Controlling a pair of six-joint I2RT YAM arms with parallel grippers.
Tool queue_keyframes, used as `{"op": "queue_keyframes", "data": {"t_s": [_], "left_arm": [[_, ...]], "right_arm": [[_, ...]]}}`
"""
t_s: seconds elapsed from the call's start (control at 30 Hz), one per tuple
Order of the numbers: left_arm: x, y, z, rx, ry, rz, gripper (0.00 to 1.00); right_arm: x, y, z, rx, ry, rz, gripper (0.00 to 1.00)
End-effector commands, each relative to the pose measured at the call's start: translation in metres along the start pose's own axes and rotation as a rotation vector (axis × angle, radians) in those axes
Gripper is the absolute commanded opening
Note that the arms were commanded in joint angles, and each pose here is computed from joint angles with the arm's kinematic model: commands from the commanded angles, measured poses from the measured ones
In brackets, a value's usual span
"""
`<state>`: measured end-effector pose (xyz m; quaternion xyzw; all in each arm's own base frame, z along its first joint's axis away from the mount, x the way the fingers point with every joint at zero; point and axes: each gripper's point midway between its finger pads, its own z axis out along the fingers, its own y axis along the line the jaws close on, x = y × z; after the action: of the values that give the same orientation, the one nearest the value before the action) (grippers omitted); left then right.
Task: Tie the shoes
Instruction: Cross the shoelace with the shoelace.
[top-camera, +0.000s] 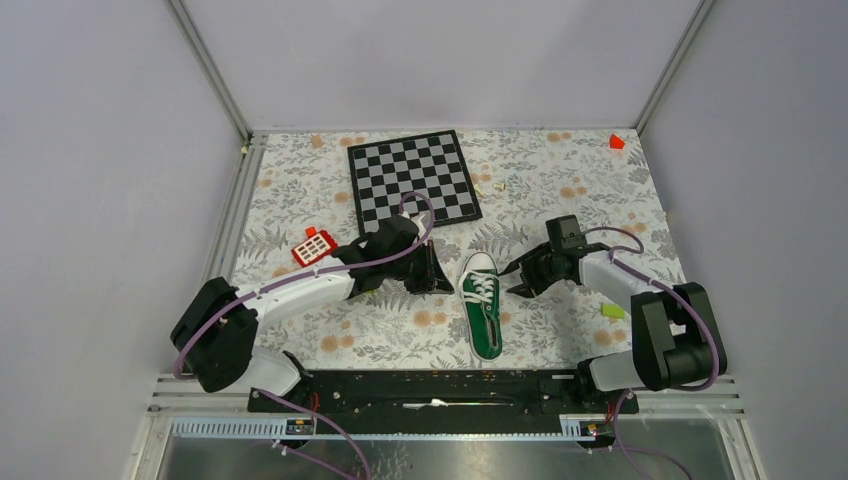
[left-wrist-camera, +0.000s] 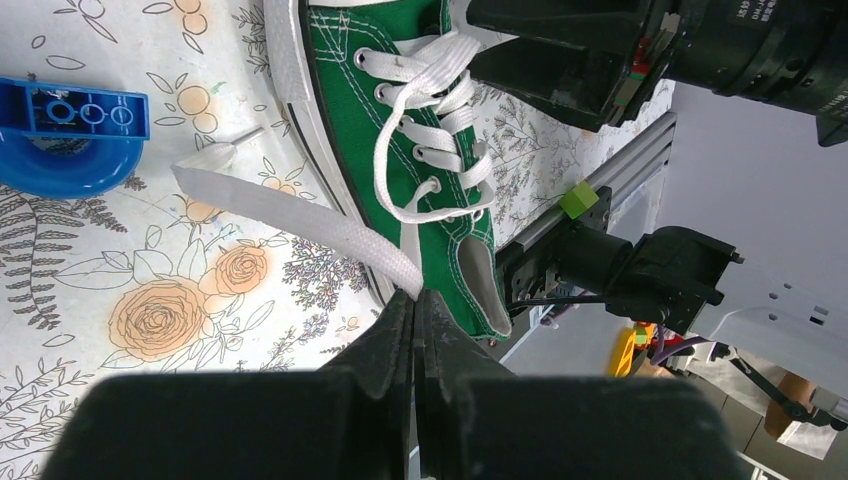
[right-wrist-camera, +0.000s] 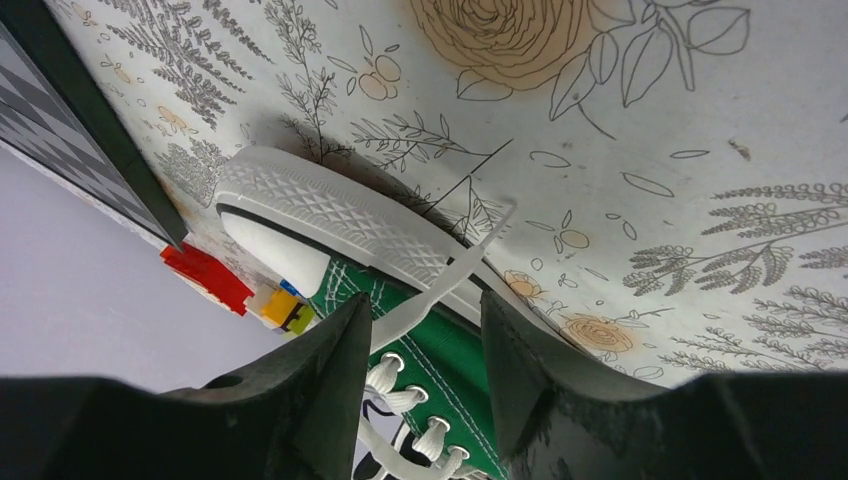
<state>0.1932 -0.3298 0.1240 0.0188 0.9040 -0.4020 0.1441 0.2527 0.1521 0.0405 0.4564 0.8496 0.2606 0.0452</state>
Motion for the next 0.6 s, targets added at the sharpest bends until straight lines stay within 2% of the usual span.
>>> {"op": "queue_keyframes", "data": {"t_s": [0.0,0.2,0.27,0.33,0.4,0.43,0.57], "left_arm": [[-0.013,-0.027,-0.003,0.085,-0.029,0.051,0.00],[-0.013,-0.028,-0.003,0.085,-0.028,0.053,0.00],[-0.013,-0.028,-0.003,0.086,-0.028,0.054,0.00],[-0.013,-0.028,-0.003,0.087,-0.029,0.055,0.00],[-0.013,-0.028,-0.003,0.086,-0.031,0.054,0.00],[-0.014,-0.028,-0.003,0.086,-0.032,0.054,0.00],[-0.013,-0.029,-0.003,0.087,-0.030,0.056,0.00]], "right_arm": [[0.002,0.006,0.004,-0.028,0.032,0.044,0.51],[-0.002,0.003,0.009,-0.020,0.017,0.055,0.46],[-0.002,0.003,0.010,-0.021,0.017,0.052,0.38],[-0.003,0.002,0.011,-0.016,0.014,0.052,0.24],[-0.003,0.001,0.010,-0.018,0.007,0.050,0.04],[-0.004,0.002,0.008,-0.021,0.000,0.047,0.00],[-0.011,0.010,-0.009,-0.035,-0.066,-0.014,0.00]]}}
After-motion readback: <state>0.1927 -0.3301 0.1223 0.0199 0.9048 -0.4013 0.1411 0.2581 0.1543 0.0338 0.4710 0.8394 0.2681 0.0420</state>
